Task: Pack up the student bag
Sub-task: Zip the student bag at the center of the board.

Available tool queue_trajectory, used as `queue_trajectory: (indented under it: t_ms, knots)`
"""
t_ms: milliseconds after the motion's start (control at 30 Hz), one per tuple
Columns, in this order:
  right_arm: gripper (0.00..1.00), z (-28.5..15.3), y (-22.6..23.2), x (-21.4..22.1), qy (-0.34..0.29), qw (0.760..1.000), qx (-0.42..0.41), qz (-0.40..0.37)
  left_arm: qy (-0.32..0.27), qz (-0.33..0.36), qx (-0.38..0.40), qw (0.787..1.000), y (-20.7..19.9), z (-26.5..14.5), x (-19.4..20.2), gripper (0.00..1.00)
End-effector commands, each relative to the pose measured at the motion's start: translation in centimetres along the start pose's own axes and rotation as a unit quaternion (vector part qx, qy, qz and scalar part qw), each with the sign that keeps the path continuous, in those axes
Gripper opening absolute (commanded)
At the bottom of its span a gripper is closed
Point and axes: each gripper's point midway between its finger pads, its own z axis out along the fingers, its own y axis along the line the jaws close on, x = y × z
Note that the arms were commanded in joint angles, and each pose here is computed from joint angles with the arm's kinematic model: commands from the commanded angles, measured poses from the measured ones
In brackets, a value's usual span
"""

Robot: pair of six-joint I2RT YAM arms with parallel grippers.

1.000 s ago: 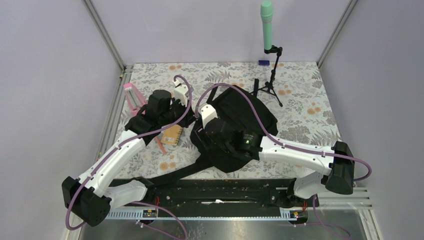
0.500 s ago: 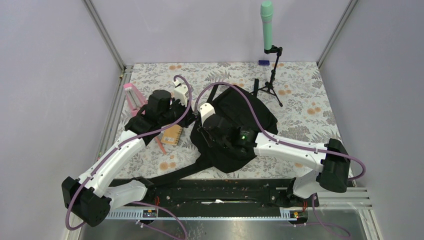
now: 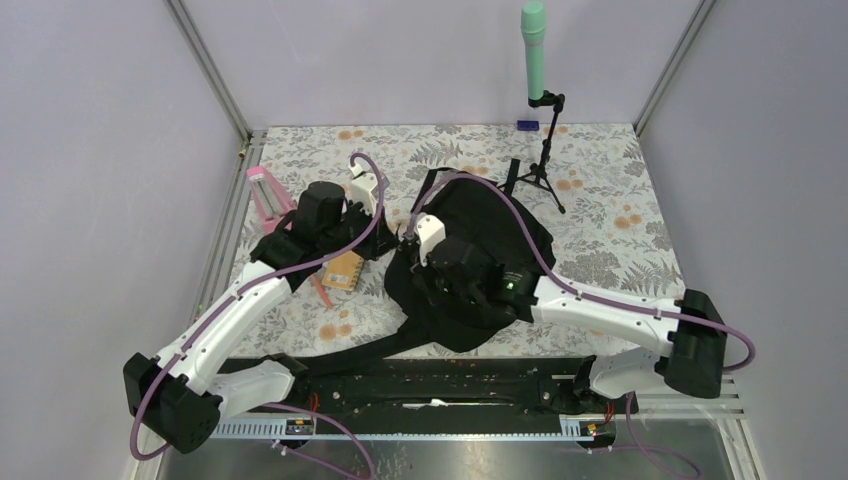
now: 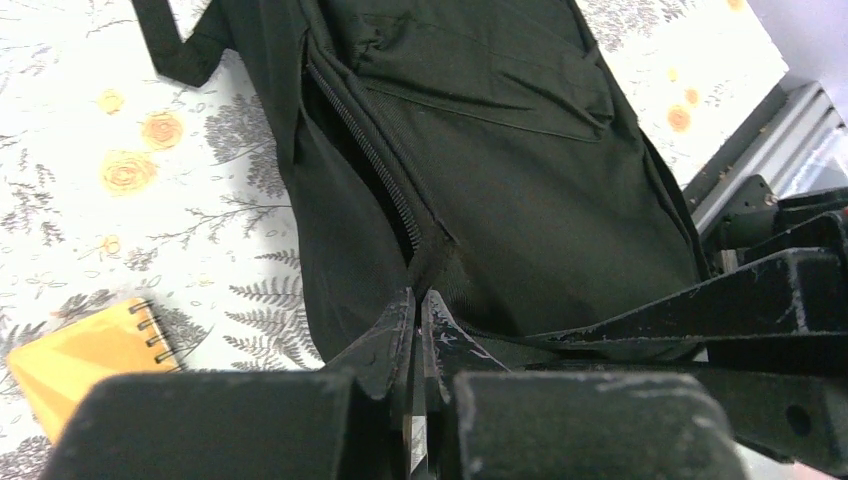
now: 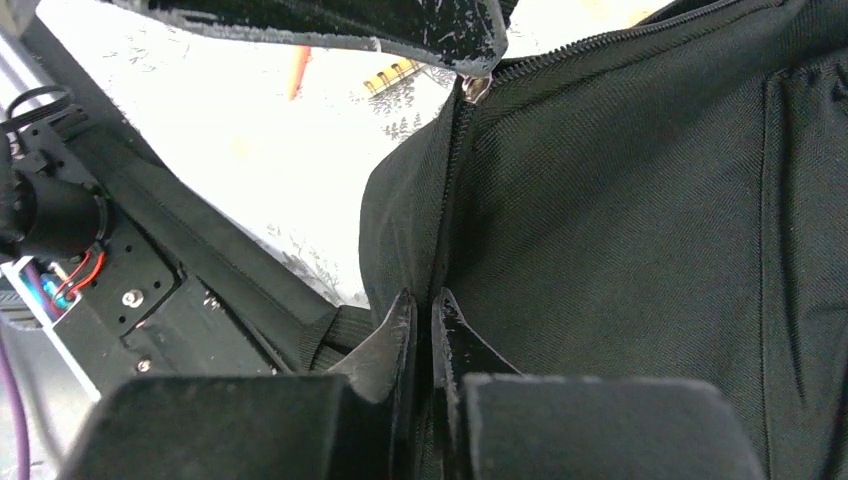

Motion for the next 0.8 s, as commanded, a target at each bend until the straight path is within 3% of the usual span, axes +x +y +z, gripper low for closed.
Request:
queue_trajectory:
  t_ms: [0, 367, 767]
  knots:
    - [0.0, -2.3, 1.4, 2.9, 0.038, 0.997, -0.061, 0.002, -0.111, 0.03, 0.016, 0.993, -1.2, -1.2, -5.9, 0.0]
    - [0.0, -4.5, 3.8, 4.8, 0.05, 0.989, -0.141, -0.008, -0.114, 0.024, 0.05, 0.992, -2.2, -0.7, -5.9, 0.0]
    - [0.0, -7.9, 2.4, 2.2, -0.007, 0.993, -0.119, 0.0, -0.135, 0.019, 0.081, 0.987, -3.6, -1.2, -7.2, 0.0]
